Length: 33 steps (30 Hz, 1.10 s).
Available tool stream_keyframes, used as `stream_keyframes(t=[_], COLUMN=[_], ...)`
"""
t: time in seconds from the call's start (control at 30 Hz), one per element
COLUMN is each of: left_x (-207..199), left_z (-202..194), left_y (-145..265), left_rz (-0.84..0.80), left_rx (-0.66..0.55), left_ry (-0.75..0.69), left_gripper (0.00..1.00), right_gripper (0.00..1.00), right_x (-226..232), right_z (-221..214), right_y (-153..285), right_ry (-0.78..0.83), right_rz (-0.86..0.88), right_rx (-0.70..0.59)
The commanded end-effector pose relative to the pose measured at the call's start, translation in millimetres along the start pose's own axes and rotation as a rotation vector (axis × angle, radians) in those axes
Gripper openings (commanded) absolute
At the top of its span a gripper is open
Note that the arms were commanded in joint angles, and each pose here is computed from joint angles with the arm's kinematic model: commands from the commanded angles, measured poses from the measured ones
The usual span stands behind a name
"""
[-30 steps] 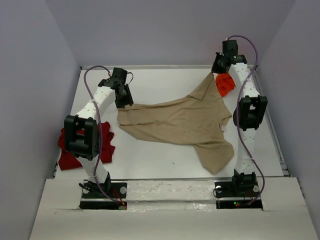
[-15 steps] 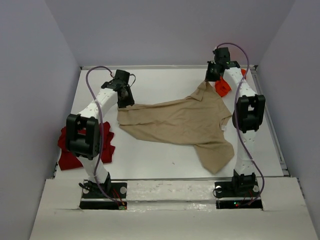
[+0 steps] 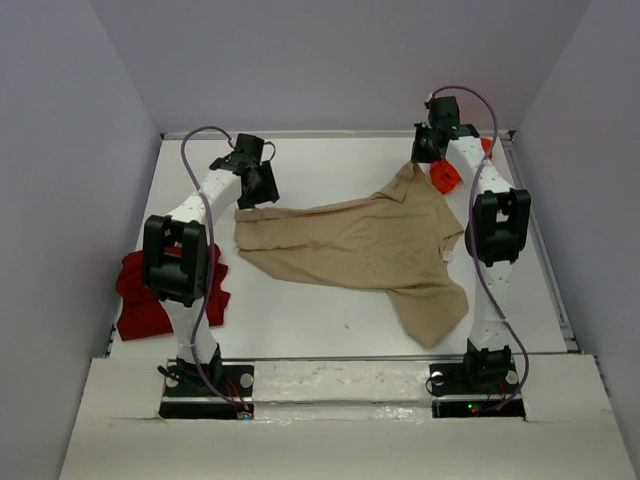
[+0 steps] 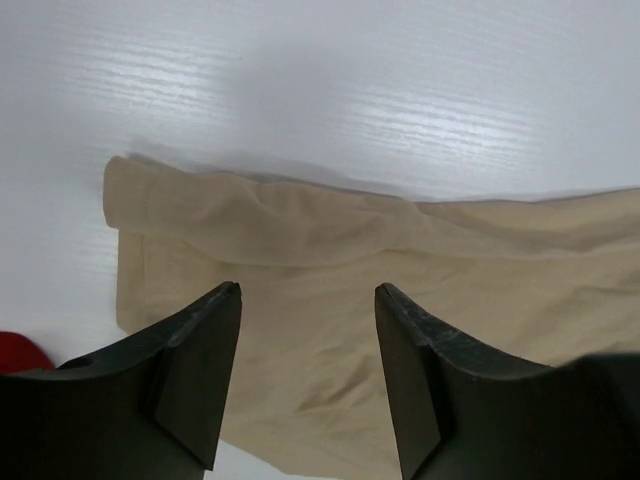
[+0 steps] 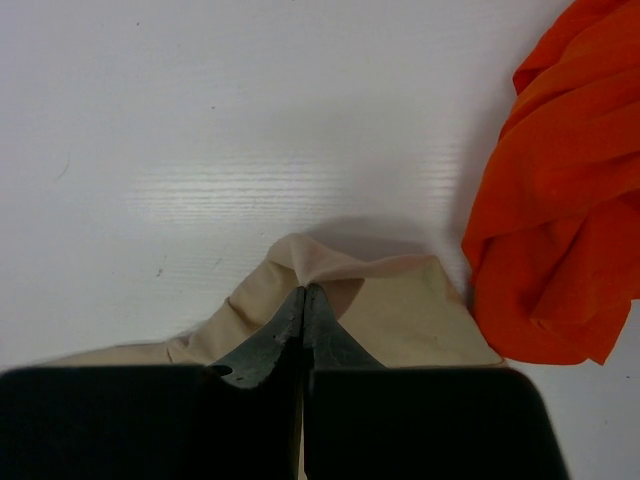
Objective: Fold and stack the t-shirts
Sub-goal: Flatten out the tshirt
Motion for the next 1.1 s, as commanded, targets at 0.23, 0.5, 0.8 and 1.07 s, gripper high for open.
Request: stream_keyframes(t=[0.23, 0.5, 0.8, 1.07], left_x=[26, 69, 80, 69], left_z=[9, 21, 31, 25], left_y=[-27, -40, -26, -34], left_rz=[0.184, 0.119, 0.015, -0.093], left_rx=[0.014, 0.068, 0.013, 0.05], left_ry=[0.045, 0.182, 0.266, 0.259], left_gripper=[0.62, 0.58, 0.58, 0.54], right_gripper=[0.0, 0.0, 0.0, 0.0], right_x=[15, 17, 14, 14], right_z=[25, 27, 24, 25], right_y=[25, 30, 26, 30], right_ry=[0.06, 0.073, 0.079, 0.079], right_rz=[0.072, 0.086, 0.073, 0.068], right_rx=[-0.105, -0.115, -0.11, -0.114])
Point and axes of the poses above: each gripper's point midway between its finger pads, its own y axis back along the fingers, its own x axis along the line the jaws close on, z = x × y, the point moved 5 cm from there along y, back along the fingers, and after that the axes turned 1 degree about y, right-handed, at the moved point
